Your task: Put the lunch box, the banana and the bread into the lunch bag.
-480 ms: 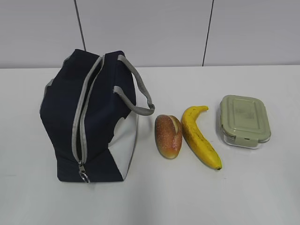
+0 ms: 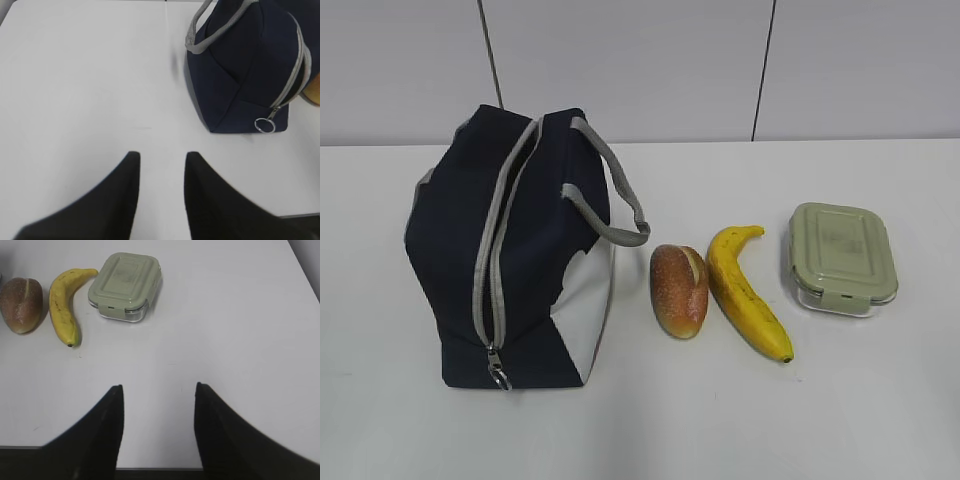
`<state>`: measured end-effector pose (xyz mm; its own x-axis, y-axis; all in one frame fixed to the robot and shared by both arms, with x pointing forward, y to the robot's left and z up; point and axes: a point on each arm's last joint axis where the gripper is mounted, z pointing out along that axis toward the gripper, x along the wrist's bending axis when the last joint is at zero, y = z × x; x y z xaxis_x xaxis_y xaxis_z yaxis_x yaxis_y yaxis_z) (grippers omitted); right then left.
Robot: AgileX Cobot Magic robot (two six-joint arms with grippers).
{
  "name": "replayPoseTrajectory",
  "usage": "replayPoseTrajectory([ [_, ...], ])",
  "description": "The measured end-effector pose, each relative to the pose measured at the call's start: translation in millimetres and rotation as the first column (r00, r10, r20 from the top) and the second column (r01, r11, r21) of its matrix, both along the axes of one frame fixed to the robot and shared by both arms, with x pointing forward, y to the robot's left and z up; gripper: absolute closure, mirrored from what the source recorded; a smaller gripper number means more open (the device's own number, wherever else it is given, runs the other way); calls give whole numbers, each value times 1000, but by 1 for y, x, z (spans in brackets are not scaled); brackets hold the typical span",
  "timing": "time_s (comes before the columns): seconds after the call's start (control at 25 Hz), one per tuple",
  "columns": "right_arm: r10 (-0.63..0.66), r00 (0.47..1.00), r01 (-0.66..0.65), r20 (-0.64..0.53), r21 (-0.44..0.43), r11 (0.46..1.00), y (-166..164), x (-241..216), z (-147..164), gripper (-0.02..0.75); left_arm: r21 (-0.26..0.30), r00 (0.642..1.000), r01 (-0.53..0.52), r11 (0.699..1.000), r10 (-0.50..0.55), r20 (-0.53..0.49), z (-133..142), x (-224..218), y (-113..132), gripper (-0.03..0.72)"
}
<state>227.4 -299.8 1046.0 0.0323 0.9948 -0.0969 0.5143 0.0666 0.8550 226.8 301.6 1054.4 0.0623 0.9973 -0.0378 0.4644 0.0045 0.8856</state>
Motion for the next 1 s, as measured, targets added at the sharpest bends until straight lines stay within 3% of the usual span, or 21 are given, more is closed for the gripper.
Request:
replayPoseTrajectory([
  [0.2, 0, 1000, 0, 0, 0, 1000, 0, 0, 0, 393, 1, 999, 2, 1000, -2, -55, 5, 9, -1, 452],
  [0.52, 0, 1000, 0, 0, 0, 1000, 0, 0, 0, 393, -25, 981, 19, 1000, -23, -193, 46, 51, -7, 451],
  [0.8, 0, 1000, 0, 0, 0, 1000, 0, 0, 0, 393, -119, 950, 48, 992, -82, -300, 85, 110, -20, 449],
  [1.0, 0, 1000, 0, 0, 0, 1000, 0, 0, 0, 393, -154, 915, 50, 987, -107, -390, 93, 163, -28, 449],
])
